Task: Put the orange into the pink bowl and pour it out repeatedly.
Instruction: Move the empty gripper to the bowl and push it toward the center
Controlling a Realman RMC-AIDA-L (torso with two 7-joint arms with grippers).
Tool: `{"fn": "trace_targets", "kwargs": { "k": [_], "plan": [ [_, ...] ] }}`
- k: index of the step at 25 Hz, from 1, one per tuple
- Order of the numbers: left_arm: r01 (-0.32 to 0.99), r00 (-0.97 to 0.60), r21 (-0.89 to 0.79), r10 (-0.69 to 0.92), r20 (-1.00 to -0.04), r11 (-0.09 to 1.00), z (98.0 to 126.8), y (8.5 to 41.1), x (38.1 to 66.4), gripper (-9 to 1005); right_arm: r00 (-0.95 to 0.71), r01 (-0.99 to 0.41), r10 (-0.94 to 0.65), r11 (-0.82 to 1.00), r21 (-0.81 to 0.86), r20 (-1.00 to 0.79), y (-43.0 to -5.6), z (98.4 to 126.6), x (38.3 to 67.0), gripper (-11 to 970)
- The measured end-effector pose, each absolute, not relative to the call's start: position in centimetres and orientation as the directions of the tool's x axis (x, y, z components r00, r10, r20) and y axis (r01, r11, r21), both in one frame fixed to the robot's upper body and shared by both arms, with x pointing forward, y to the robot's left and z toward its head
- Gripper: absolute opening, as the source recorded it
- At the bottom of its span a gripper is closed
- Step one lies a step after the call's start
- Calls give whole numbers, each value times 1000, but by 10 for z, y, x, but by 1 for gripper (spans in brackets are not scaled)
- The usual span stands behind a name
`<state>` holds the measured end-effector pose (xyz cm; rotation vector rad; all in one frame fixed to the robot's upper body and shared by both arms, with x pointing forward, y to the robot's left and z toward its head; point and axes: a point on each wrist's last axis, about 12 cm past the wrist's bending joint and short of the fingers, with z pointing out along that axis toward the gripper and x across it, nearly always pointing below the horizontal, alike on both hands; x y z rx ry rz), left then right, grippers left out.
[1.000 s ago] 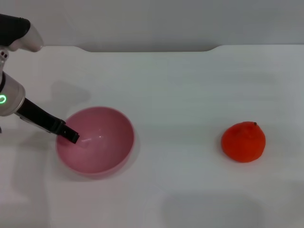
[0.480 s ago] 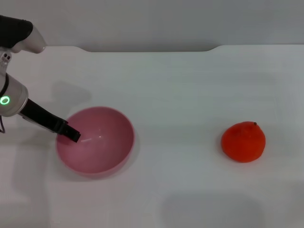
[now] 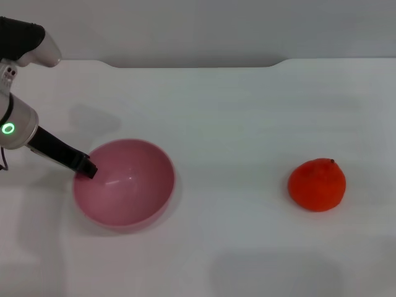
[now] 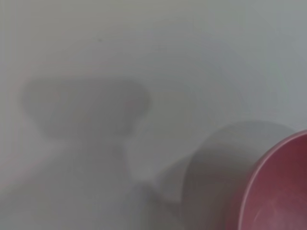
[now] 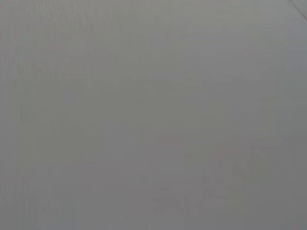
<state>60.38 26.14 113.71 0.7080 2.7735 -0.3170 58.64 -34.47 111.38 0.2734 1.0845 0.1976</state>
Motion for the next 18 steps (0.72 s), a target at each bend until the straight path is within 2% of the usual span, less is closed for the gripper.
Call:
{"fn": "trace_targets", "kwargs": {
  "k": [8,11,16,18],
  "plan": [
    [497,-844,-139,439,-309,857,1137,261,605,353,455,-22,290,949,315,-842,-345,1113,586,528],
    [497,-842,-137,439,-312,857,1138,260,606,121,455,-20,291,948,317,-842,-346,1113,585,528],
    [498,-839,-131,439,-320,857,1138,260,607,42,455,-24,302,944,328,-838,-347,1113,585,528],
    [501,-835,-125,441,-328,856,1140,260,608,42,452,-54,345,931,361,-823,-347,1114,586,528]
  ]
}}
